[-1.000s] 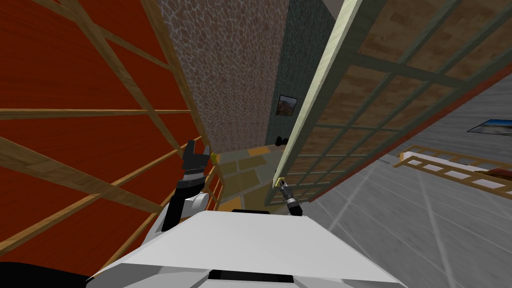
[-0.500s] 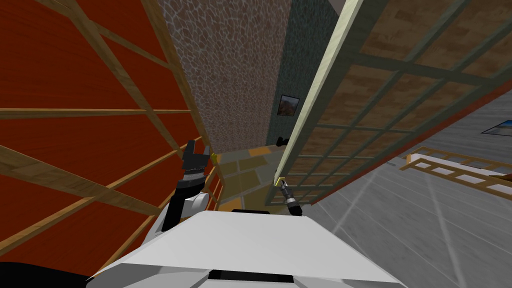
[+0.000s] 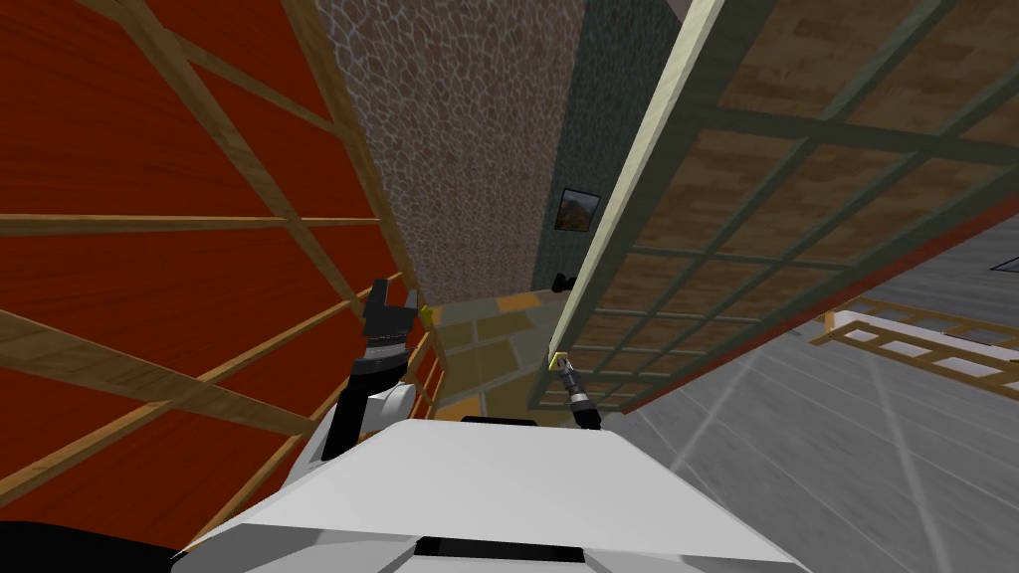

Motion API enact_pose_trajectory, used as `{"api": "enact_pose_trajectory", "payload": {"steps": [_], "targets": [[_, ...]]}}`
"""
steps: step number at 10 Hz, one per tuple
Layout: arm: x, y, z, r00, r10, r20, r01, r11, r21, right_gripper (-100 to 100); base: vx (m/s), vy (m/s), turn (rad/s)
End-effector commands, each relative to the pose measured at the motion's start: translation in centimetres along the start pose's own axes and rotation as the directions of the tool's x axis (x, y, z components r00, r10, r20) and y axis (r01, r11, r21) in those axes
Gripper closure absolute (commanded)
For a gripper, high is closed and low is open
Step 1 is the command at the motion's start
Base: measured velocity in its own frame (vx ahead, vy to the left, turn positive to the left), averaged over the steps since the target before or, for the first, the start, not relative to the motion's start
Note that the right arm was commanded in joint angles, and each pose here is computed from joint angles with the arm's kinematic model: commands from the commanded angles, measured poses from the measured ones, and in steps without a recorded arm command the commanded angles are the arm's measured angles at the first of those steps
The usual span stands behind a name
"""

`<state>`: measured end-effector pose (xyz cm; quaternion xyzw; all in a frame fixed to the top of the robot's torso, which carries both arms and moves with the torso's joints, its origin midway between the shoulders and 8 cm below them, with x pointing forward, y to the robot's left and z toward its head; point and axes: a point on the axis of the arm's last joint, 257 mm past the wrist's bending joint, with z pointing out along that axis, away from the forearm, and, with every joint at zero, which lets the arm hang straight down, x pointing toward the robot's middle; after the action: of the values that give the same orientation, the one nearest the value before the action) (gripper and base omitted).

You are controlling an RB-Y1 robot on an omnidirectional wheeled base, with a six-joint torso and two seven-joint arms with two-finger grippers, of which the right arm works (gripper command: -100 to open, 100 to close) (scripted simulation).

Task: Push the door open

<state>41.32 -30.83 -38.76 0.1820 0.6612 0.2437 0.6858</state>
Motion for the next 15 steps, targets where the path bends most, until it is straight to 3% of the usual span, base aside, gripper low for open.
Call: {"api": "enact_pose_trajectory", "payload": {"steps": [1,5,7,8,9,12,15], "targets": [[-1.2,-0.6,0.31,0.998,0.055,0.028,-0.055,0.998,0.011,100,0.04,-0.009,0.03],[-1.7,-0.9,0.36,0.986,0.158,0.056,-0.16,0.987,0.022,100,0.043,-0.004,0.029],[-2.1,-1.2,0.39,0.965,0.248,0.086,-0.251,0.967,0.031,100,0.046,-0.004,0.034],[-2.1,-1.2,0.39,0.961,0.261,0.087,-0.265,0.964,0.03,100,0.045,-0.016,0.0],[-2.1,-0.8,-0.41,0.975,0.209,0.081,-0.211,0.978,0.012,-100,0.052,-0.018,-0.111],[-2.1,-0.6,-1.76,0.986,0.146,0.077,-0.147,0.989,-0.004,-100,0.053,-0.015,-0.113],[-2.1,-0.3,-3.69,0.996,0.061,0.07,-0.059,0.998,-0.026,-100,0.068,-0.009,-0.129]]}}
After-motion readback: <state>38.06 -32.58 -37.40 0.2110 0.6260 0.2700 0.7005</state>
